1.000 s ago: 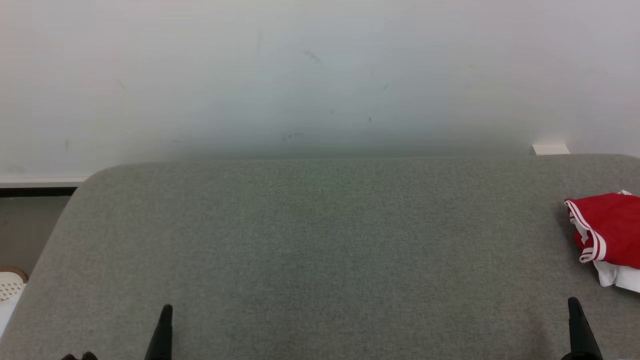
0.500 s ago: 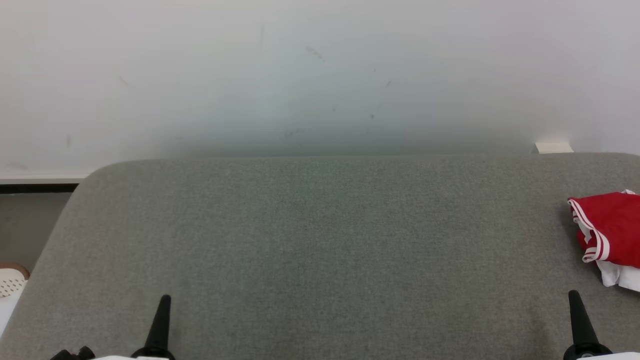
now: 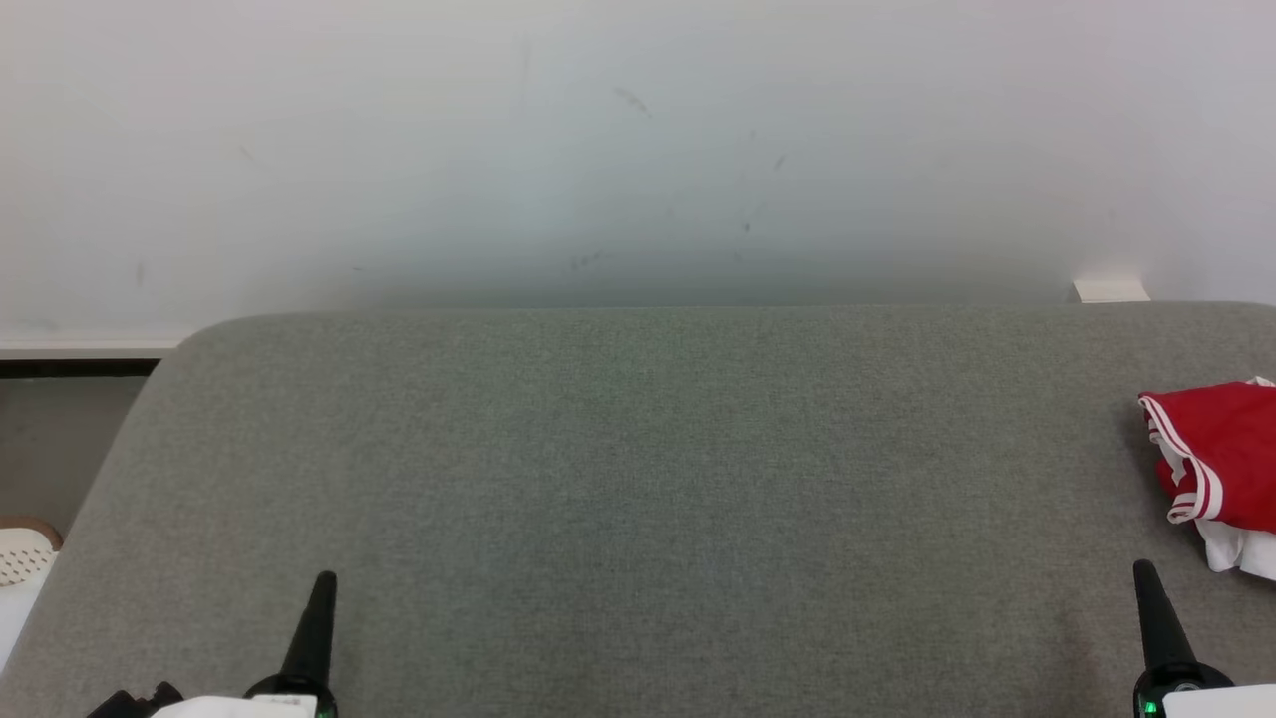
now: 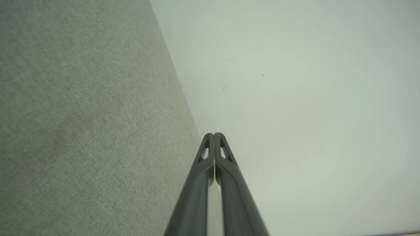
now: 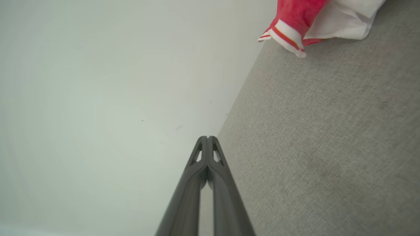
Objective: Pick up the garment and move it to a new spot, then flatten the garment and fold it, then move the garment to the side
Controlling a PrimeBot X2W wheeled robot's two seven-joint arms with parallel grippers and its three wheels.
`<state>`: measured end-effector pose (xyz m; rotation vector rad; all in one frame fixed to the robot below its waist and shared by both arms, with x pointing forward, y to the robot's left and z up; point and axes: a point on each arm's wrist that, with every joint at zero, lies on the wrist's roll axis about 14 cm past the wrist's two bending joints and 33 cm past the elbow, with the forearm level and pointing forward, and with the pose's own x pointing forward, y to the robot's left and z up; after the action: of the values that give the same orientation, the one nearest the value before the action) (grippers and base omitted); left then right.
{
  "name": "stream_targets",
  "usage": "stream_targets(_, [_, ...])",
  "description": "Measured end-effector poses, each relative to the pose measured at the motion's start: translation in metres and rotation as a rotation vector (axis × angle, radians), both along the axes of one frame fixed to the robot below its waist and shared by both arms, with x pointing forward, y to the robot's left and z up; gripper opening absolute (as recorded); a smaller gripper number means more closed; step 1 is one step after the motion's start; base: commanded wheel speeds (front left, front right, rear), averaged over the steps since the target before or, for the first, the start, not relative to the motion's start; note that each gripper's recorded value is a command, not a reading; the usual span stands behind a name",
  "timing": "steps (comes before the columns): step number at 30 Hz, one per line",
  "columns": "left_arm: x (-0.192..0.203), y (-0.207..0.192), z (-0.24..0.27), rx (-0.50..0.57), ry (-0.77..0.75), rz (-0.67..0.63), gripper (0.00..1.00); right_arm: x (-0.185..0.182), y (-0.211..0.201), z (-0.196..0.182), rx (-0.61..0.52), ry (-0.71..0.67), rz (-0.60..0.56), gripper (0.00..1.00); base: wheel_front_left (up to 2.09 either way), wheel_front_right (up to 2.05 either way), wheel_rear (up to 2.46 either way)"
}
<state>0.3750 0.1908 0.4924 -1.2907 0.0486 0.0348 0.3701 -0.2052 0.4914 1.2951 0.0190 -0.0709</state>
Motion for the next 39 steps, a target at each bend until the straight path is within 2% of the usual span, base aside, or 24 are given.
stream_targets(39, [0.013, 0.008, 0.012, -0.280, -0.043, 0.010, 0.00, 0.017, 0.007, 0.013, 0.282, -0.051, 0.035, 0.00, 0.00, 0.00, 0.00])
